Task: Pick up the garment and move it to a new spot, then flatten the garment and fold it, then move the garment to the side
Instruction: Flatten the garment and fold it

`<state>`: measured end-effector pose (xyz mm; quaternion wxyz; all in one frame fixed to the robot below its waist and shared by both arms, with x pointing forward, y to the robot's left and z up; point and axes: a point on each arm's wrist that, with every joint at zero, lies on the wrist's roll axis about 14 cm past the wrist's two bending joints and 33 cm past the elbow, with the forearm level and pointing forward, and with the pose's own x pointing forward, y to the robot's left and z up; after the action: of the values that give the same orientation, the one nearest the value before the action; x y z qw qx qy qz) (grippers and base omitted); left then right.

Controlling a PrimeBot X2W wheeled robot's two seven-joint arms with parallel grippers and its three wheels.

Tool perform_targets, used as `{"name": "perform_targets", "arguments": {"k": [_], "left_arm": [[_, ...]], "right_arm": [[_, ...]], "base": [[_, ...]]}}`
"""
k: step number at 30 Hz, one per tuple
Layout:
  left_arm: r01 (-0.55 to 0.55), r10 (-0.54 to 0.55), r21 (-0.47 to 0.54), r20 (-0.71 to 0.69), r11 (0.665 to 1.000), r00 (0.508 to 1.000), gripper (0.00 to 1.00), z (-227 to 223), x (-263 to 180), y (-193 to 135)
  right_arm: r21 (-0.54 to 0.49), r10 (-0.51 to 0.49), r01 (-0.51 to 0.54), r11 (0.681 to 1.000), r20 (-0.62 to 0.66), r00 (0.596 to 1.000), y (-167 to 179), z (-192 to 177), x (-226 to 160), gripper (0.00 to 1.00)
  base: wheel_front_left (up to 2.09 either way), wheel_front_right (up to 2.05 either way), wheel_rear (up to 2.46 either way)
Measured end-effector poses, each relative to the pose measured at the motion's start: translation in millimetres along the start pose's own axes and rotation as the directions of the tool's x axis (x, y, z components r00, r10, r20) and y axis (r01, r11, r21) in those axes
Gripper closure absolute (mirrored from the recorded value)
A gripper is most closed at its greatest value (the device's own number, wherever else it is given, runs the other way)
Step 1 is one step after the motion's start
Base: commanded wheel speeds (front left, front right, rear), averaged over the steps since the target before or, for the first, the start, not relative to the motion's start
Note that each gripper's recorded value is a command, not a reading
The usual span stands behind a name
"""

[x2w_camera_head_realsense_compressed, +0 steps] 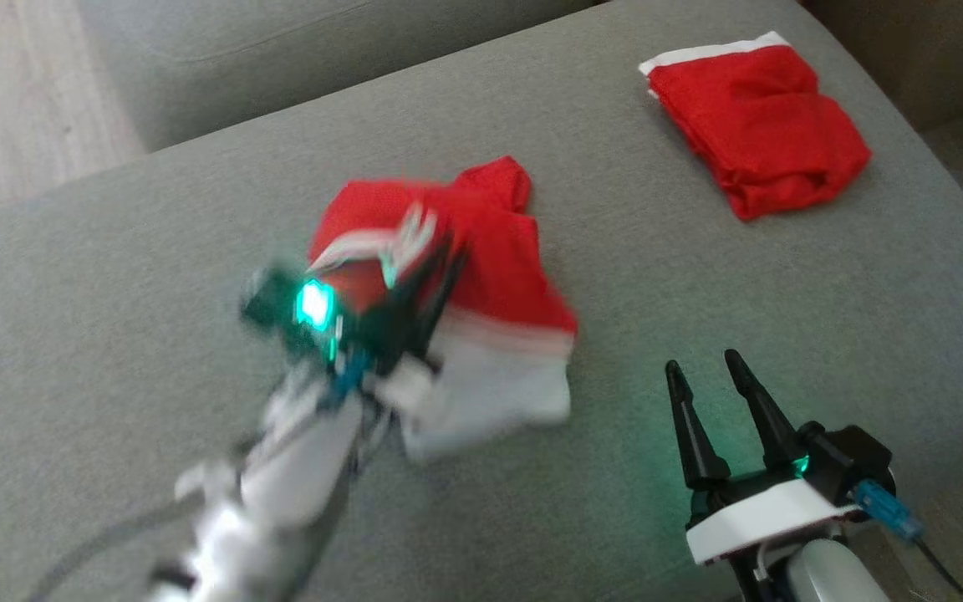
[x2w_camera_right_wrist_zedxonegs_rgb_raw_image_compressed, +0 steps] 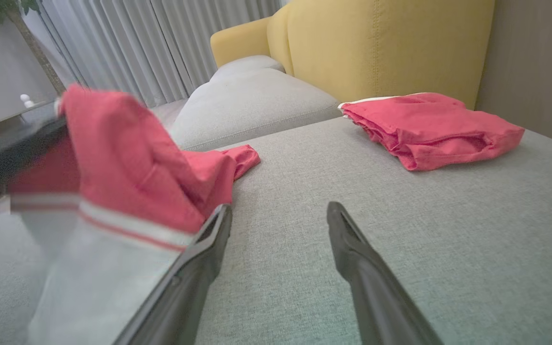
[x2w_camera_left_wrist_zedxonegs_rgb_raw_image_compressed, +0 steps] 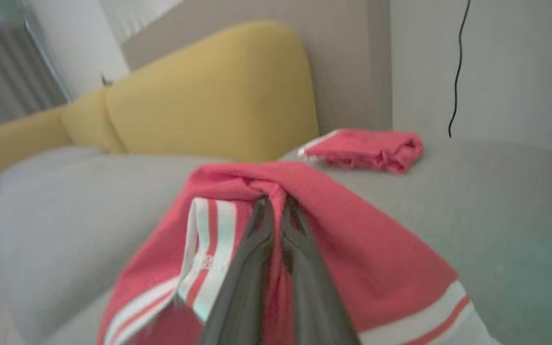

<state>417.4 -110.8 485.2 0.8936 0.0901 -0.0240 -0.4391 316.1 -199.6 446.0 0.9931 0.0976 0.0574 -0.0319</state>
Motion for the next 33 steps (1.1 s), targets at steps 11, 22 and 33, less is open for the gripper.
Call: {"name": "perform_targets", "arguments": {"k": [11,22,33], "left_arm": [[-0.001,-0.181,0.353,0.481,0.936,0.858,1.00,259,78,18],[-0.155,0.056,0.272,0.339,0.950,0.939,1.00,208,50,112],[-0.260,0.259,0.018,-0.161,0.966,0.952,0.00,-50,-45,135]], "right_arm": [[0.017,-0.070,0.069,0.997,0.045,0.997,-19,13,-14,0.00],[0.020,-0.040,0.038,0.999,0.066,0.997,-11,18,-10,0.00],[0.004,-0.002,0.002,1.000,-0.007,1.000,-2,-1,10,0.00]], "base": [[0.00,0.00,0.00],[0.00,0.00,0.00],[0.00,0.00,0.00]]}}
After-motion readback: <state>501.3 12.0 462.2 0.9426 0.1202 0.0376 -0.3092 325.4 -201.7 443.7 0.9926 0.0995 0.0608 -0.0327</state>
